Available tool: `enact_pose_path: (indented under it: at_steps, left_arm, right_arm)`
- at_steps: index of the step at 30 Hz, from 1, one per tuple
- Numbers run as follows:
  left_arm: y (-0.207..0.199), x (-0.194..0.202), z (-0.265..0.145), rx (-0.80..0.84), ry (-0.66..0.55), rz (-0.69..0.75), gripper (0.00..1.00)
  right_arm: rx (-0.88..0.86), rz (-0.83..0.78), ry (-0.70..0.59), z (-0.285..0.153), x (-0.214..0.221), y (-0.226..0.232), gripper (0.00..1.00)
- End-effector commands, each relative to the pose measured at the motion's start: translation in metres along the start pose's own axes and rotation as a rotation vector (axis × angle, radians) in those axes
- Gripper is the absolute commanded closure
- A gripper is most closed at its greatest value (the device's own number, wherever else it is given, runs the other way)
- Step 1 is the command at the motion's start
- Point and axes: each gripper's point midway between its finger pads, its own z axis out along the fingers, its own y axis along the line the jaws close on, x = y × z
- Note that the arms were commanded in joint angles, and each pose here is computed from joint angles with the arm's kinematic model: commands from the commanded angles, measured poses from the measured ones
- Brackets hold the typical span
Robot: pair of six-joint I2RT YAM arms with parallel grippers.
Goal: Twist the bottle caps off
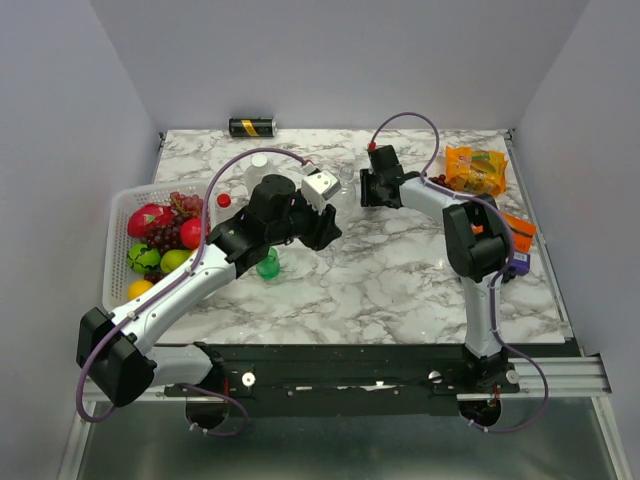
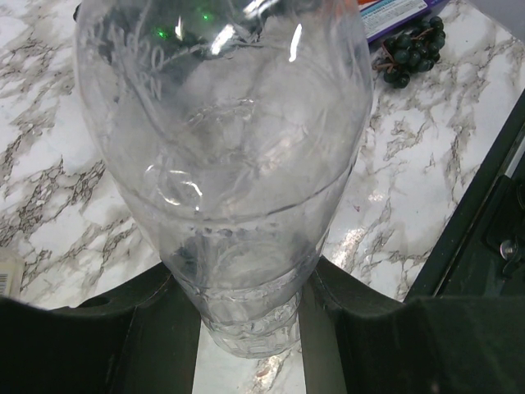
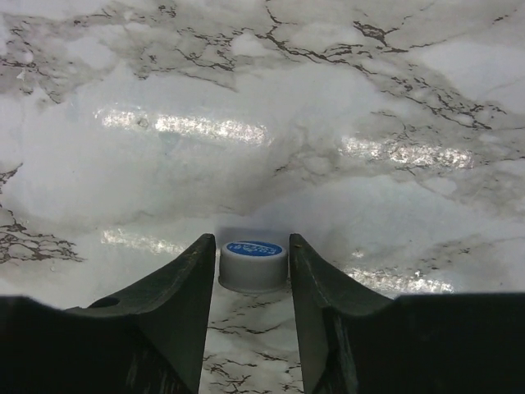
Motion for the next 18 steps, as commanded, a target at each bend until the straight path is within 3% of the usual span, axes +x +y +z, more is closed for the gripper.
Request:
enact_pose_path:
  at_steps: [1, 4, 10, 11, 18]
  left_arm:
    - [-0.003, -0.022, -0.004, 0.016, -0.056, 0.017, 0.91]
    - [-0.003, -0.023, -0.004, 0.014, -0.056, 0.018, 0.91]
    - [-0.004, -0.021, -0.002, 0.021, -0.048, 0.012, 0.91]
    - [-0.004, -0.021, -0.002, 0.021, -0.045, 0.009, 0.91]
    - [-0.005, -0.021, -0.002, 0.029, -0.043, 0.007, 0.91]
  right_arm:
    - [-0.029, -0.023, 0.048, 0.001, 0.005, 0.003, 0.61]
    - [-0.055, -0.033, 0.059, -0.013, 0.004, 0.007, 0.69]
    - [-0.095, -0.076, 0.159, -0.035, 0.009, 0.013, 0.69]
    - [-0.087, -0.079, 0.233, -0.034, 0.025, 0.010, 0.69]
    - [-0.115, -0.116, 0.346, -0.026, 0.035, 0.014, 0.65]
